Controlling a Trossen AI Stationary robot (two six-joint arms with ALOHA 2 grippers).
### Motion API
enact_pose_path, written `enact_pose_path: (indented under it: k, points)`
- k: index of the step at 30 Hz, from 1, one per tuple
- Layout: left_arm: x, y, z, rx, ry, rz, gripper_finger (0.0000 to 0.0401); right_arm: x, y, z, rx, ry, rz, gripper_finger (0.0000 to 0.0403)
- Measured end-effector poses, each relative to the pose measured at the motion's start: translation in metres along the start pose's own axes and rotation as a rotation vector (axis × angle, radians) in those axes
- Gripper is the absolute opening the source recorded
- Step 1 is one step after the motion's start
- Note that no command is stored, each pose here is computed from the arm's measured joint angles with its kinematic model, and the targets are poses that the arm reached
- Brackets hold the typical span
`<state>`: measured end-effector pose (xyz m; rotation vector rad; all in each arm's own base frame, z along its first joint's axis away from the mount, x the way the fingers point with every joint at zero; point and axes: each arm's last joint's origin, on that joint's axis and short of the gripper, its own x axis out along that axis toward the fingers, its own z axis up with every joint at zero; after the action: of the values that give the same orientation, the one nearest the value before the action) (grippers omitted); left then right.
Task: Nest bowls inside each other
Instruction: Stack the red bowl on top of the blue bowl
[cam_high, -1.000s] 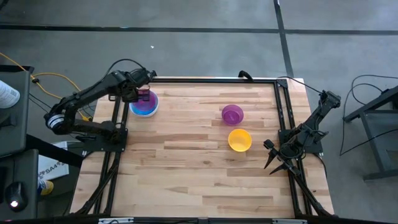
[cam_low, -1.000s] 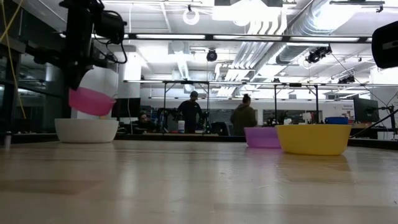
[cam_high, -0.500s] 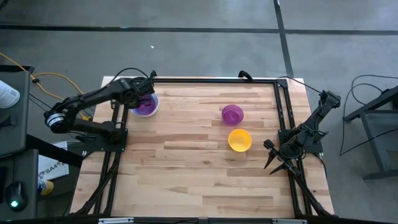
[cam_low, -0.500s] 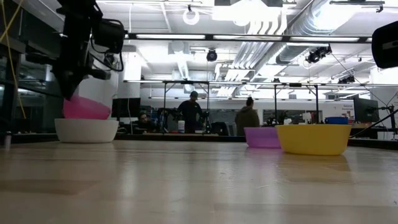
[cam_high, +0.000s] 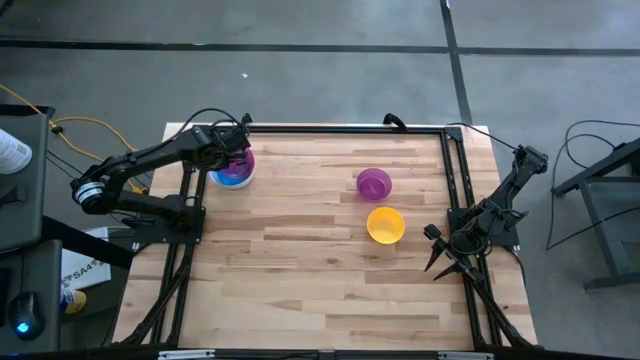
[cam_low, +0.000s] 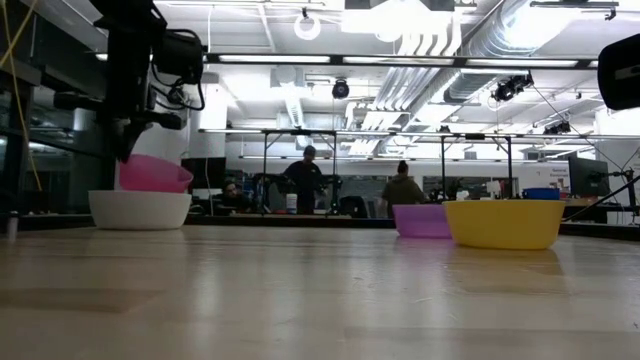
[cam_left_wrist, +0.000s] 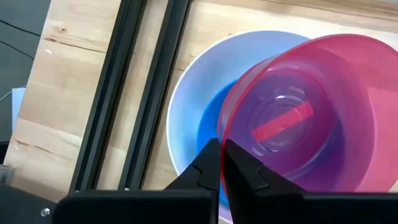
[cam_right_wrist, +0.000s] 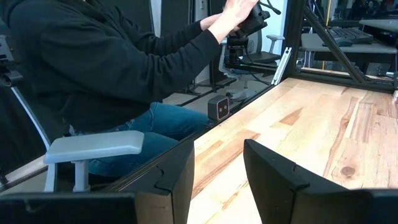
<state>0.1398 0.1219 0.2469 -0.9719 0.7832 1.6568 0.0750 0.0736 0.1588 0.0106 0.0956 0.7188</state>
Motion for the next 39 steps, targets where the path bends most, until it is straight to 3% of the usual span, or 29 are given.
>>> enact_pose_path:
  k: [9,22,39]
  points:
    - [0.0,-0.0002,-0.0005,0.001,0.018,-0.008,0.0047,0.0,0.0,0.0,0.0,0.0,0.0,0.0133]
    - [-0.0001,-0.0004,-0.0016,0.008,0.05,-0.02,0.005,0.0,0.0,0.0,0.0,0.0,0.0,0.0133]
    - [0.0097,-0.0054,-0.0039,0.037,0.061,0.066,0.005,0.0,0.0,0.0001,0.0,0.0,0.0,0.0133]
